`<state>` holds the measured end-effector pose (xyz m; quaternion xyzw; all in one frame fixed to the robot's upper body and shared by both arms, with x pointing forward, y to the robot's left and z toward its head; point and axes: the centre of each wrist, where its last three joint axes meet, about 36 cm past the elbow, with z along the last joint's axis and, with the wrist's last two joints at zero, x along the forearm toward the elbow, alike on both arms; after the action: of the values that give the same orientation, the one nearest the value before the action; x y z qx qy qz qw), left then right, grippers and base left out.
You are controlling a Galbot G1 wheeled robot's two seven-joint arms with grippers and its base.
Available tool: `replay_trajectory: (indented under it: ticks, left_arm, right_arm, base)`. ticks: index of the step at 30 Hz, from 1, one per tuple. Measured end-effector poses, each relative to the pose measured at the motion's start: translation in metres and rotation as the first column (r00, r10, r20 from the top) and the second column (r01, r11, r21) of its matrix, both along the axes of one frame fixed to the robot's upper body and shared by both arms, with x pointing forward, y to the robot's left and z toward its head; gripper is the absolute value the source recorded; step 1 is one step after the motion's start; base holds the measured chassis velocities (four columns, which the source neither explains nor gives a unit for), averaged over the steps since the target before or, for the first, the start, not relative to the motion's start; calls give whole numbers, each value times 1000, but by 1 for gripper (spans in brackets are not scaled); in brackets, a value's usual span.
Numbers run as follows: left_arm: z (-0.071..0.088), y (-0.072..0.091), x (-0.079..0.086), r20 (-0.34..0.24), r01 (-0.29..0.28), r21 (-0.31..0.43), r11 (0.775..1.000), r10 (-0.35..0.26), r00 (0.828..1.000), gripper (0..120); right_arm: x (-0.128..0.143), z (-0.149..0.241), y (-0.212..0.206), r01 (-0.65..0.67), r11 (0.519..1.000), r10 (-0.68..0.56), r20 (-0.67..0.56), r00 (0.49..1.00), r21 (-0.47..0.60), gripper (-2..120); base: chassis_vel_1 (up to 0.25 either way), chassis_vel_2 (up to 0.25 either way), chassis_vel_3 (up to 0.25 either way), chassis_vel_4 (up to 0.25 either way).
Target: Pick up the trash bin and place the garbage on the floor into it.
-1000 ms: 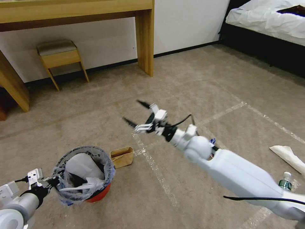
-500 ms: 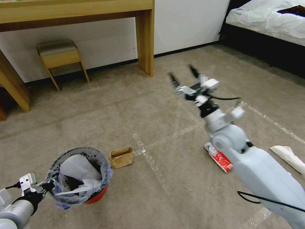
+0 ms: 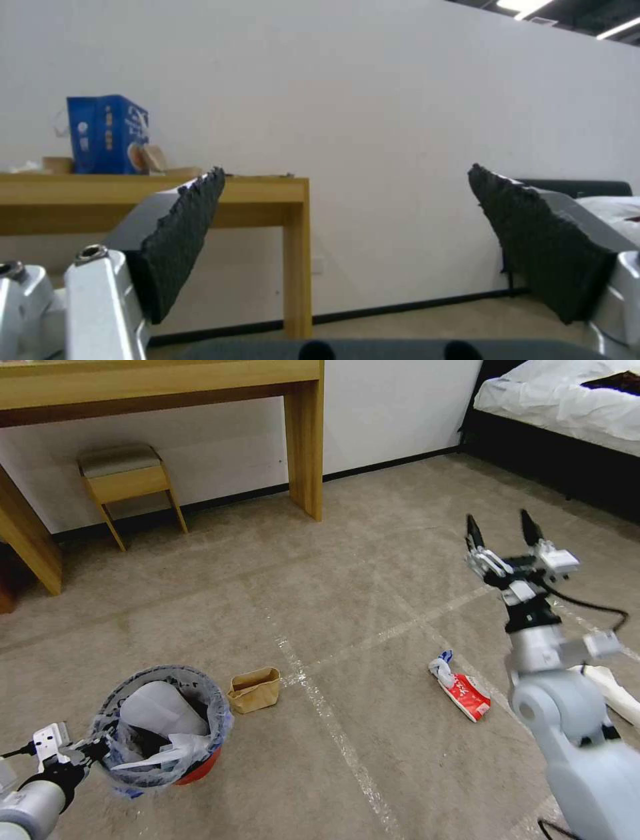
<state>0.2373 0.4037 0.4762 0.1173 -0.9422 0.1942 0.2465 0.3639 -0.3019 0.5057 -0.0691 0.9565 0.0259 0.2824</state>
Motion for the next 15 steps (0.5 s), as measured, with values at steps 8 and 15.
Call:
replay_trajectory:
  ticks: [8,15]
  left_arm:
    - [3,0,-1,16,-13,-3,1000,13,1000,1]
    - [1,-3,0,25,-12,-19,1000,13,1000,1]
  right_arm:
    - [-20,-24,8,63,997,-63,8,998,35,93]
    - [-18,-37,4,108,994,-108,0,994,17,93]
  base:
    - [0,0,0,0]
    - [0,0,0,0]
